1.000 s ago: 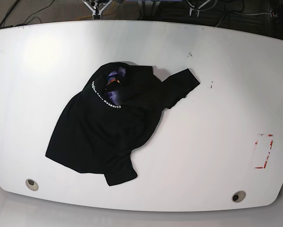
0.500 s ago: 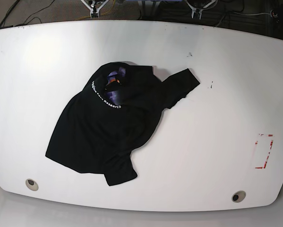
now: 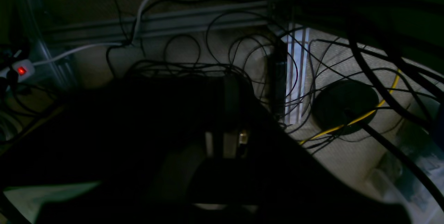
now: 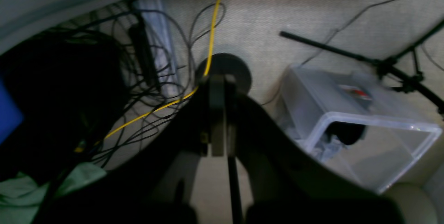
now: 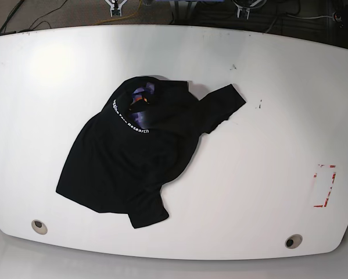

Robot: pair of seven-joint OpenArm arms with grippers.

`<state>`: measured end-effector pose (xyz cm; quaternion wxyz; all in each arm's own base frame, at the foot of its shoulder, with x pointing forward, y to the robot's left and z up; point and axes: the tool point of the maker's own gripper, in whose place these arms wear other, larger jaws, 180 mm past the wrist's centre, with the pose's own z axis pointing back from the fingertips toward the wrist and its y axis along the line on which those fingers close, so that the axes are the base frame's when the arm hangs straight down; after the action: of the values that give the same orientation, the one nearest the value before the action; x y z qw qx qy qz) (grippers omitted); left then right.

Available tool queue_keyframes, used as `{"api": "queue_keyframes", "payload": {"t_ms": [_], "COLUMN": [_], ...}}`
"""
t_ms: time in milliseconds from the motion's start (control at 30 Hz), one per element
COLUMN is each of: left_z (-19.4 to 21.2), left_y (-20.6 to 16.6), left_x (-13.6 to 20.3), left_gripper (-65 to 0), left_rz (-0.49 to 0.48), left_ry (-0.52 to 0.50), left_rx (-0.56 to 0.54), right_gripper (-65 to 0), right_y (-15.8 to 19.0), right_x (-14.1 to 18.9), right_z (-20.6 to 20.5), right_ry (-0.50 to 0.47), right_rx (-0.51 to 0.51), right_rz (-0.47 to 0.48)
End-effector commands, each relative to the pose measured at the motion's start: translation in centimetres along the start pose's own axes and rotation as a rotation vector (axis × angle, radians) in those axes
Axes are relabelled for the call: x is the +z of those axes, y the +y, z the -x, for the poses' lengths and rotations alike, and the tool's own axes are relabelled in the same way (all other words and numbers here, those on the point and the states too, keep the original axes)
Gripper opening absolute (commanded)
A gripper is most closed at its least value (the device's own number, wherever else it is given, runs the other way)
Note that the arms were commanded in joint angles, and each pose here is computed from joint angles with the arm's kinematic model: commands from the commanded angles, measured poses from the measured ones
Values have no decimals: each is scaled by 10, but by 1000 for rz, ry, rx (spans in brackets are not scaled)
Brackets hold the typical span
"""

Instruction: Layout the t-shirt on the table in an organized manner, then fold the t-shirt properly

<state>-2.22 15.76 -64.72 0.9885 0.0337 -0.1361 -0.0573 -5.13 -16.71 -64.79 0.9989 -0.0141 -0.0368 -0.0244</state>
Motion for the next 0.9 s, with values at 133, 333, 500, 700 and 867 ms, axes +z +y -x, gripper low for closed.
{"api": "queue_keyframes", "payload": {"t_ms": [133,333,500,700,867], "left_z": [1,5,2,4,3], "left_y": [10,18,31,42,49], "left_x": [7,14,21,32,42], "left_gripper": [-605,-414,-327,-326,-326], "left_rz": [-33,-58,-98,-126,-146], "left_ry": [-33,-46,-80,-106,-133], "left_rx": [-15,0,67,73,58], "right_gripper": [-616,-498,-432,-412,-412], "right_y": [-5,-19,-23,-29,-29], "right_x": [4,10,22,42,58], "right_z": [3,8,4,0,0], "right_ry": [-56,-95,-148,-215,-251], "right_rx": [1,11,22,38,45], "right_rz": [22,80,107,138,149]}}
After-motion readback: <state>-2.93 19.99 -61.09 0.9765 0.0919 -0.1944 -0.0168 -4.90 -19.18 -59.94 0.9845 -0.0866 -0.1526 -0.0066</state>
